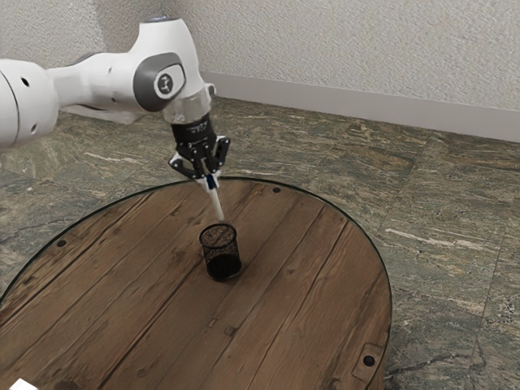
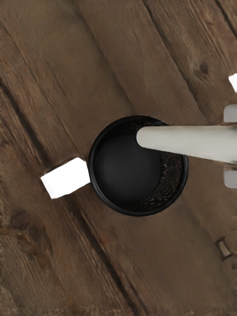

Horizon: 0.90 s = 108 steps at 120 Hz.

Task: Take the marker out of the pen holder and place it to the left of the pen holder.

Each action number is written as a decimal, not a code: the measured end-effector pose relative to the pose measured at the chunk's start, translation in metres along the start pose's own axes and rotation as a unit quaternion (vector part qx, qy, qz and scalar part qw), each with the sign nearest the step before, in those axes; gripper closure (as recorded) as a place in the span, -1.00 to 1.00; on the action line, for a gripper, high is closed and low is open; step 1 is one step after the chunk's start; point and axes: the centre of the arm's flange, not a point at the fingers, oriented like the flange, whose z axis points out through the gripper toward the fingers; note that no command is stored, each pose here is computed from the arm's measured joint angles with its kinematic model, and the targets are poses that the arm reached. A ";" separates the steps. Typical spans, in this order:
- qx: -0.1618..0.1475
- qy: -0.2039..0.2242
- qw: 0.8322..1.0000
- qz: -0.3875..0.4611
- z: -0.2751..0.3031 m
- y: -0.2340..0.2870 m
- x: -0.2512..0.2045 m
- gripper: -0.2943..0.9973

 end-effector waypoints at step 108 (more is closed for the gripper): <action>0.335 -0.072 0.927 -0.152 0.156 -0.157 0.070 0.61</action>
